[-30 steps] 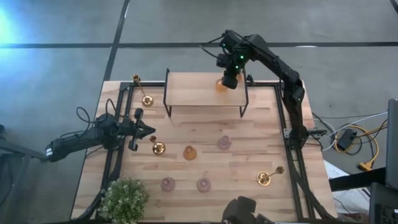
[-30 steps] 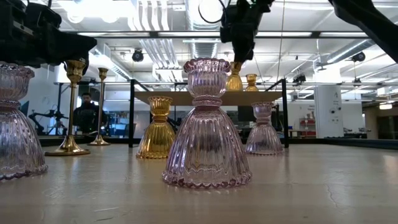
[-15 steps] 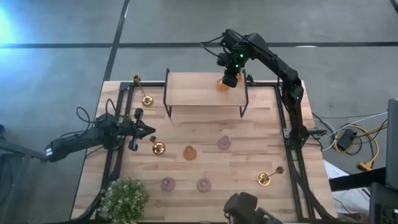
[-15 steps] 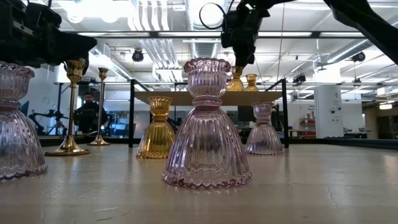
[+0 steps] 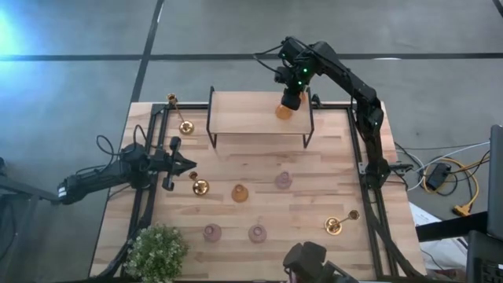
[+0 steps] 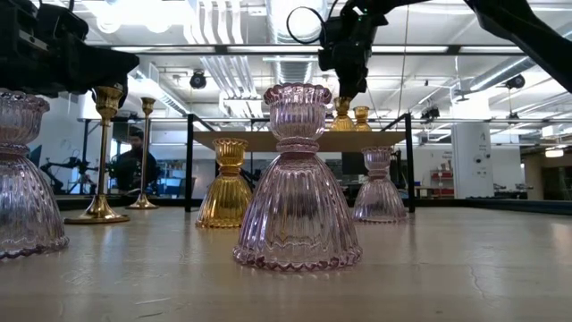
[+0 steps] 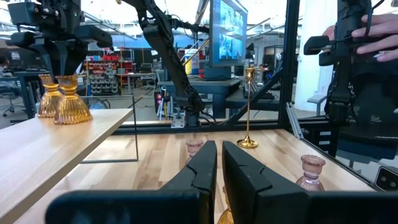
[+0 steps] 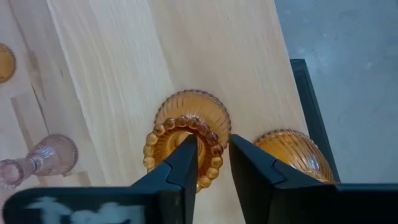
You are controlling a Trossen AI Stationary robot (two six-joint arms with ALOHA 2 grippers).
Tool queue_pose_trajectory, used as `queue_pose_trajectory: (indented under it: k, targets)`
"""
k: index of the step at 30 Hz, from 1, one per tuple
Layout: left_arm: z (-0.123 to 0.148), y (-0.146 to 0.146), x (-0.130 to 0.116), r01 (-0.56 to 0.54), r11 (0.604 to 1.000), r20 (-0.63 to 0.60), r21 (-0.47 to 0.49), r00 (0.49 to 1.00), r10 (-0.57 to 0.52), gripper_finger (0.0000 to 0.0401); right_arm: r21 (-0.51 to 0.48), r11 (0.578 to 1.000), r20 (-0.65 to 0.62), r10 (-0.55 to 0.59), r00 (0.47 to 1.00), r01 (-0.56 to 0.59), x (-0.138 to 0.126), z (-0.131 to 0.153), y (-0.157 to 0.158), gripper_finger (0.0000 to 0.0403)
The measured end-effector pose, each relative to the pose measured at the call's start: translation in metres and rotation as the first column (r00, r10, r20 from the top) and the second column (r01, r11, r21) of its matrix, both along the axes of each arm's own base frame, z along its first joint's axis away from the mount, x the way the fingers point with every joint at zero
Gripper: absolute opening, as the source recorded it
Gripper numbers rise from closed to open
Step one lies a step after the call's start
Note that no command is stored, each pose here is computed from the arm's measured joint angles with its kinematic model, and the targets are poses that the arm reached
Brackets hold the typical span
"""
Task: Pick & Place candle stick holders
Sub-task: Put the bottom yellow glass candle holder on the shelf
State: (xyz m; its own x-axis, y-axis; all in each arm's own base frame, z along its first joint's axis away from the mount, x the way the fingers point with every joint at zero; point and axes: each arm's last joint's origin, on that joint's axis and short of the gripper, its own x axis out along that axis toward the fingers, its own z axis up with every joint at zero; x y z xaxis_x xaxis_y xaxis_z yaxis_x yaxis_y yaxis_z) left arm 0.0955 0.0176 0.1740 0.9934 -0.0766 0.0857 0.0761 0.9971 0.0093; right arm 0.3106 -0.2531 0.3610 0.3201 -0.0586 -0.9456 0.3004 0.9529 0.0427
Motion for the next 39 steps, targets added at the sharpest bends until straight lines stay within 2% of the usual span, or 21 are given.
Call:
queue_pose_trajectory:
  k: [7, 18, 23, 29, 33, 39]
  targets:
    - [0.000, 0.000, 0.000, 0.000, 1.000, 0.000, 0.000, 1.000, 0.000, 0.0030, -0.010, 1.000, 0.010, 0.007, 1.000, -0.007, 0.001, 0.000, -0.001, 0.0108]
    - [0.000, 0.000, 0.000, 0.000, 1.000, 0.000, 0.000, 1.000, 0.000, 0.0030, -0.022, 1.000, 0.021, 0.004, 1.000, -0.004, 0.001, 0.003, 0.000, 0.0172]
    - [0.000, 0.000, 0.000, 0.000, 1.000, 0.000, 0.000, 1.000, 0.000, 0.0030, -0.039, 0.999, 0.039, 0.002, 0.999, -0.001, -0.002, 0.010, 0.002, 0.0189]
    - [0.000, 0.000, 0.000, 0.000, 1.000, 0.000, 0.000, 1.000, 0.000, 0.0030, -0.079, 0.997, 0.071, -0.020, 0.997, 0.025, -0.012, 0.027, 0.010, 0.0186]
    - [0.000, 0.000, 0.000, 0.000, 1.000, 0.000, 0.000, 1.000, 0.000, 0.0030, -0.102, 0.994, 0.123, -0.037, 0.992, 0.049, -0.024, 0.049, 0.024, 0.0179]
    - [0.000, 0.000, 0.000, 0.000, 1.000, 0.000, 0.000, 1.000, 0.000, 0.0030, -0.110, 0.993, 0.316, 0.066, 0.946, -0.033, -0.032, 0.089, 0.064, 0.0152]
